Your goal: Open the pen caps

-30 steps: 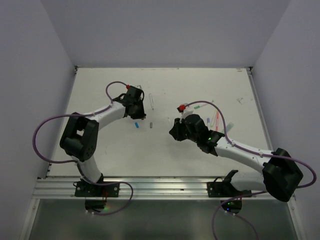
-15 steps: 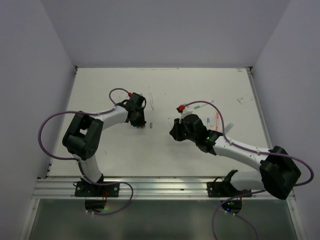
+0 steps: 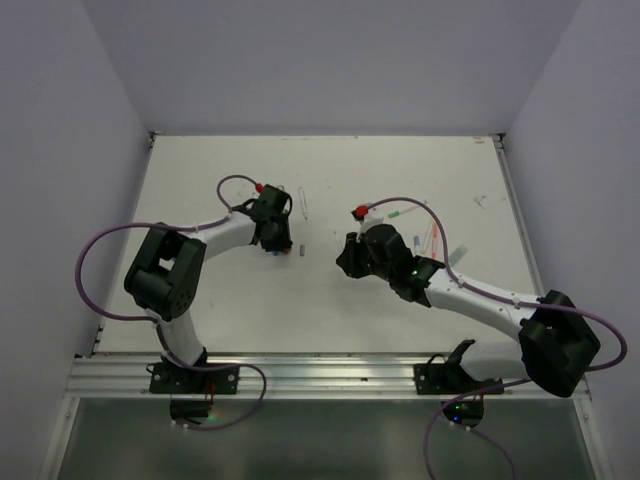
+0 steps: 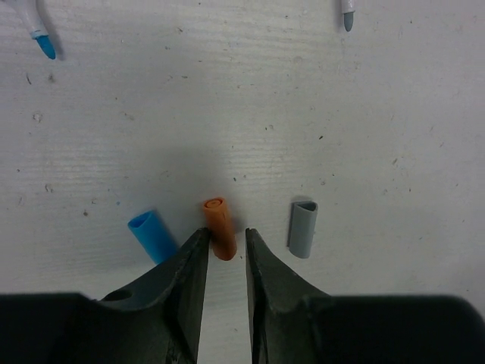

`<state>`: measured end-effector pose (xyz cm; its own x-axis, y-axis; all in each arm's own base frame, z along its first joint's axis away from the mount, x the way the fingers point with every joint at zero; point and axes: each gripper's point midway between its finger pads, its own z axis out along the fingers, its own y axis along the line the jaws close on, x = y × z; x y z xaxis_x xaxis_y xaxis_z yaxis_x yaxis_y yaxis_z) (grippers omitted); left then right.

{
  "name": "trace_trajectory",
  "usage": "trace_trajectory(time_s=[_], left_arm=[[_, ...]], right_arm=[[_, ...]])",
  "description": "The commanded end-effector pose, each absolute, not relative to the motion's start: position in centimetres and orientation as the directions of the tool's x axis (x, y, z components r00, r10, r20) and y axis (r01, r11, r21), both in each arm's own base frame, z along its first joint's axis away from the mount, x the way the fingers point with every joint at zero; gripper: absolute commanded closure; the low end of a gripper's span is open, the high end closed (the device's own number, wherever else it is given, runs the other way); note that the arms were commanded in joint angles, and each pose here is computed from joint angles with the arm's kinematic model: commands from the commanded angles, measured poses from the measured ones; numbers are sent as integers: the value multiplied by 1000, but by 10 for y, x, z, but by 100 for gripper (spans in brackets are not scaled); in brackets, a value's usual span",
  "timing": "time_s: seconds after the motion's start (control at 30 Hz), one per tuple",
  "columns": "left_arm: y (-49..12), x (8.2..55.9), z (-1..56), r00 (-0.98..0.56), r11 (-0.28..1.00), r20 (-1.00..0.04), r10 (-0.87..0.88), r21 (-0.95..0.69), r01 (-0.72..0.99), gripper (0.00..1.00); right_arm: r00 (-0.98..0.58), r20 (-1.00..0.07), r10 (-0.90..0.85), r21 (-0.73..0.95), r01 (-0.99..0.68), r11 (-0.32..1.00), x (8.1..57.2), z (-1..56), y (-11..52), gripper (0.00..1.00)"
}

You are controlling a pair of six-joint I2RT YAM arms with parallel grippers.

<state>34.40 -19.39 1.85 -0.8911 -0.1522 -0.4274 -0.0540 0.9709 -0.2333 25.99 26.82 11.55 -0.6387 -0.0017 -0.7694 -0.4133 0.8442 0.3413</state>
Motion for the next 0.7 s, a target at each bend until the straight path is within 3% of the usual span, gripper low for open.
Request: trace_trajectory(time_s=[0.0, 0.17, 0.33, 0.47, 0.57, 0.6, 0.67], left_arm=[[-204, 357, 52, -842, 953, -503, -194, -299, -41, 70], [-208, 362, 100, -799, 936, -560, -221, -353, -12, 68], [-189, 365, 173, -668, 930, -687, -284, -366, -19, 64], [-154, 356, 198, -576, 936, -751, -323, -343, -77, 48], [-130, 343, 209, -513, 944, -796, -322, -311, -110, 31], [-122, 337, 217, -485, 944, -813, -324, -309, -113, 20], [-105, 325, 212, -464, 948, -827, -319, -279, -155, 12]], right_arm=[[-598, -800, 48, 370, -428, 825, 274, 147, 280, 100], [-591, -804, 63, 373, -419, 828, 290, 164, 294, 100], [-595, -799, 81, 363, -371, 855, 320, 171, 311, 100], [-597, -797, 96, 371, -357, 857, 346, 171, 333, 100], [-606, -789, 100, 379, -354, 855, 366, 167, 354, 100], [-613, -784, 96, 379, -351, 857, 372, 161, 360, 100], [-623, -777, 85, 385, -365, 848, 386, 149, 378, 100]])
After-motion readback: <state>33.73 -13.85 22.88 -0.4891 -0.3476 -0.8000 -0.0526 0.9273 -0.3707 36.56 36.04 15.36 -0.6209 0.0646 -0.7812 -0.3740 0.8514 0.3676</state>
